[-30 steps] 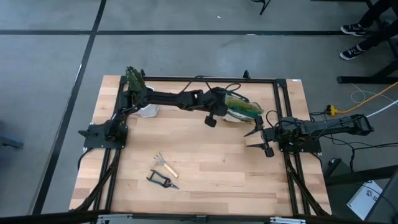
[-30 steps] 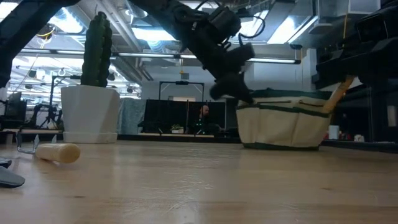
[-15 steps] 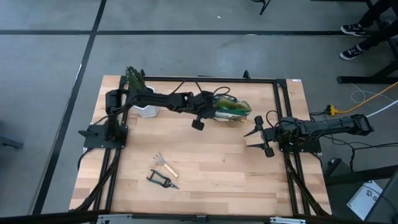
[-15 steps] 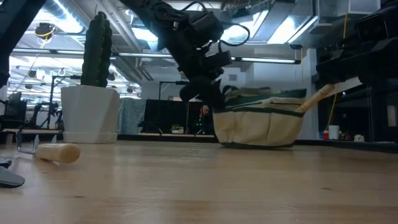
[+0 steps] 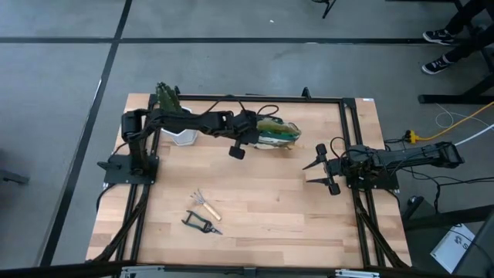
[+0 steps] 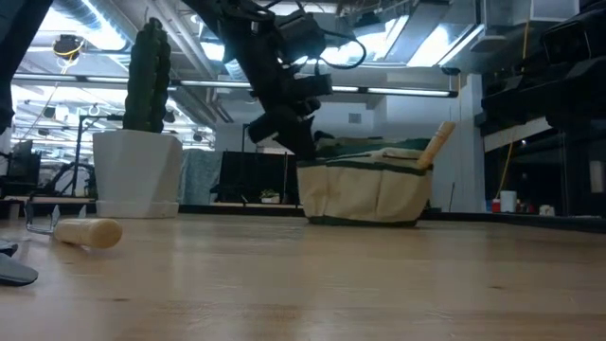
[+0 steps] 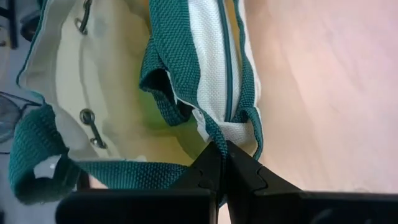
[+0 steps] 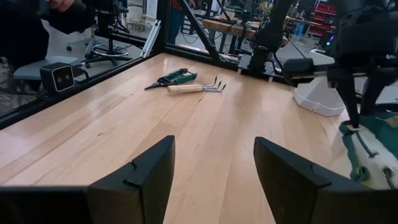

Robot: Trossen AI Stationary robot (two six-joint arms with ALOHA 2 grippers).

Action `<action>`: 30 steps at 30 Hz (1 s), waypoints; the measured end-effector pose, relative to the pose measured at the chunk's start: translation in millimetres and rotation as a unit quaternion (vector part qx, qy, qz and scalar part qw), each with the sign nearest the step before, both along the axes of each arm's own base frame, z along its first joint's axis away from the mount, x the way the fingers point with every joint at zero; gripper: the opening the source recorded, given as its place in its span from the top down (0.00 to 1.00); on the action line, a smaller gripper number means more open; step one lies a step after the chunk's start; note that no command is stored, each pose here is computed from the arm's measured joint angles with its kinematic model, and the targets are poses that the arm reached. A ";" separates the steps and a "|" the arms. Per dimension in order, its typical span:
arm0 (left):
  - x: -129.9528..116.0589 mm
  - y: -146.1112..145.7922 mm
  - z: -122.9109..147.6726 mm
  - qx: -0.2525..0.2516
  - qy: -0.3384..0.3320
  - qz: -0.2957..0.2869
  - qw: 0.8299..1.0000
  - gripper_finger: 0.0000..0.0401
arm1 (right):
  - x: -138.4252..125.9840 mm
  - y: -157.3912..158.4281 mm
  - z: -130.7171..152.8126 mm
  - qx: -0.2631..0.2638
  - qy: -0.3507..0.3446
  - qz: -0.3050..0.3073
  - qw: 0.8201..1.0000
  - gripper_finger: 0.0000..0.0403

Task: Pick & Place Garden tools in Gardening bag
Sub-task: Move the gardening bag to the top center of the table

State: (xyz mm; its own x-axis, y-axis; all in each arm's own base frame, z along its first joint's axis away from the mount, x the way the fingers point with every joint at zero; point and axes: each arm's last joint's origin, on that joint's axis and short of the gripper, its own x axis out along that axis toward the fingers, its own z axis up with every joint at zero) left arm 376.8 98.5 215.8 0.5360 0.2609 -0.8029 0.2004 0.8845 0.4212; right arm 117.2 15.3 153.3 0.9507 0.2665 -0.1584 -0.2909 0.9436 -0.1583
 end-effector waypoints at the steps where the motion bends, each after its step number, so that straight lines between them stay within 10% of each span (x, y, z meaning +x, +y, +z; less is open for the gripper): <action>1: -2.1 -0.8 2.1 -0.005 0.003 -0.001 1.000 0.99 | 0.0 0.0 0.0 0.000 0.000 0.000 1.000 0.46; 30: -19.7 -6.0 20.6 -0.059 0.012 0.017 0.998 0.78 | 0.0 0.0 0.0 0.000 0.000 0.000 1.000 0.46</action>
State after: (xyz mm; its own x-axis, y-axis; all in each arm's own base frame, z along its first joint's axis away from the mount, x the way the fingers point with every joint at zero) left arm 357.1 92.5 236.4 0.5079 0.1809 -0.8422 0.1781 0.9345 0.3081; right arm 117.3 15.3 153.3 0.9509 0.2659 -0.1583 -0.2903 0.9437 -0.1587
